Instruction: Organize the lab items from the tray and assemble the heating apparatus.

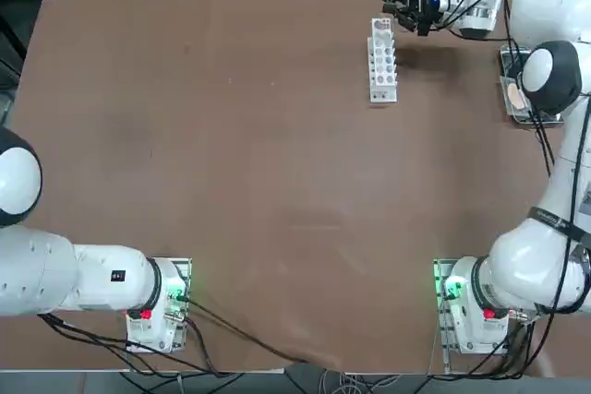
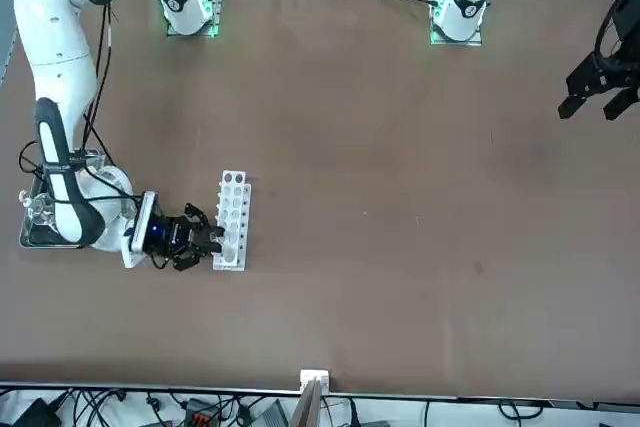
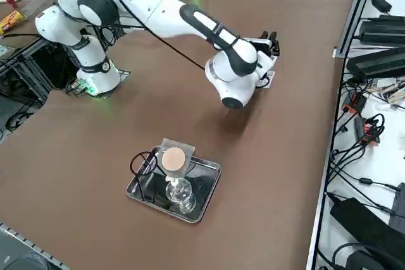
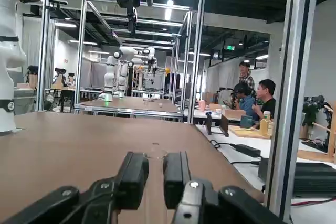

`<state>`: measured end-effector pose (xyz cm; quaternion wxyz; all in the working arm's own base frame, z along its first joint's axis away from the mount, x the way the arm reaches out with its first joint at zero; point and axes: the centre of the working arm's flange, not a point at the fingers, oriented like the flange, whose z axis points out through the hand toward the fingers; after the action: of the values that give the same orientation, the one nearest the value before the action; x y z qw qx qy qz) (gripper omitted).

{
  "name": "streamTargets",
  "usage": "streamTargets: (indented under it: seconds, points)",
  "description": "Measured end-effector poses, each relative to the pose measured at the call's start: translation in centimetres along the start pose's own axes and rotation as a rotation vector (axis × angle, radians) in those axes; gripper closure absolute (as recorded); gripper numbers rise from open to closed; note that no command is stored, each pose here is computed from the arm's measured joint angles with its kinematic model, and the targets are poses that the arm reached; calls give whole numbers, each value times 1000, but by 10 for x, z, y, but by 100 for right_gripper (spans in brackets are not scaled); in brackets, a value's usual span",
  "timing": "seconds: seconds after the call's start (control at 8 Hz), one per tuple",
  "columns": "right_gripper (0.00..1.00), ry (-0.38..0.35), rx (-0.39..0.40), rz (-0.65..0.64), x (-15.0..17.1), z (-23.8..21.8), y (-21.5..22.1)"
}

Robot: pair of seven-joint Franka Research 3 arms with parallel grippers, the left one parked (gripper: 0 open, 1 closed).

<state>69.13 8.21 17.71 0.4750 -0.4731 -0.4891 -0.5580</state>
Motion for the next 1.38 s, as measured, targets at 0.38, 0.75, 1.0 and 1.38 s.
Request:
streamTargets:
  seconds: [0.38, 0.75, 1.0, 1.38]
  points:
    - [78, 4, -4, 8, -7, 0, -2]
    - [61, 4, -5, 6, -7, 0, -2]
    - [22, 6, -8, 6, -7, -1, -2]
    - [8, 5, -15, 7, 1, -6, 4]
